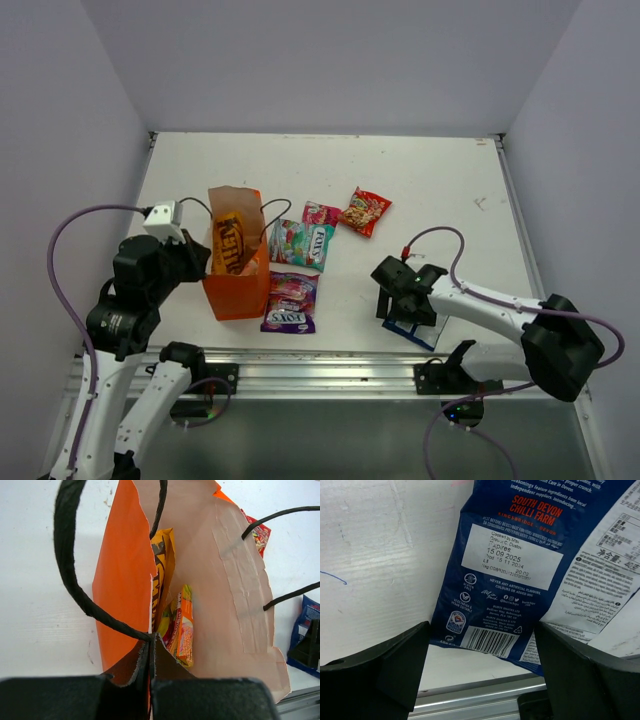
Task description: Place the snacks into the paper bag
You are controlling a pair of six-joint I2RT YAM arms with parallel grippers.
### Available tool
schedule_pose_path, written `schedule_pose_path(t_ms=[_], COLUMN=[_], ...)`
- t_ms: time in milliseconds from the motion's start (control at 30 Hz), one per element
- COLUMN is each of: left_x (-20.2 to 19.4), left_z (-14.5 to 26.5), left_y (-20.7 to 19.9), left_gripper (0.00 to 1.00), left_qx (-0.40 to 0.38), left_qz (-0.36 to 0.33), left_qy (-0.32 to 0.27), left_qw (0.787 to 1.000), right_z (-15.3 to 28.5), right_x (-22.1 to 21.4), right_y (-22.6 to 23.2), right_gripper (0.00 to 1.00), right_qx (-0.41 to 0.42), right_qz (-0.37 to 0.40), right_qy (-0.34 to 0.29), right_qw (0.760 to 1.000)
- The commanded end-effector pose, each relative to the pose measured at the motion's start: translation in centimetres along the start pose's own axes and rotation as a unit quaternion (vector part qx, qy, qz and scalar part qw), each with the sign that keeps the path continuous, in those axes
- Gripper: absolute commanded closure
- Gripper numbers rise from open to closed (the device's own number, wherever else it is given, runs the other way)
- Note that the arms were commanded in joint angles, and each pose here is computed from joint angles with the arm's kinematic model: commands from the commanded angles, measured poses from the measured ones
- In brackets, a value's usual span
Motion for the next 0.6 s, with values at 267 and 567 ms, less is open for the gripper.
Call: schedule_pose_path(t_ms=[267,567], left_x=[-0.1,0.2], left_z=[0.4,0.4], left_y=[-0.3,-0.3], left_gripper=[1.0,1.0], left_qx=[-0.012,-0.011], left_qz=[-0.012,-0.012], left_qy=[-0.009,-0.012], left_qw=[1.0,1.0], right_z=[-2.5,7.2], right_x=[-0.5,7.2], right_y=[0.1,6.2], right_gripper=[0.85,1.0], right_qx=[0.015,0.166], right_qz=[-0.041,0.027], right_qy=[0.042,-0.068], right_qw=[0.998,0.983])
Point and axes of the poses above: each gripper's point midway between its finger pads, its own z axis back along the fingers, its own y axis along the line the jaws close on, x = y × z, the point moved 6 cm from there along z, back along the fingers, and after that the axes turned 6 degrees about -z, right-handed, at the moved point
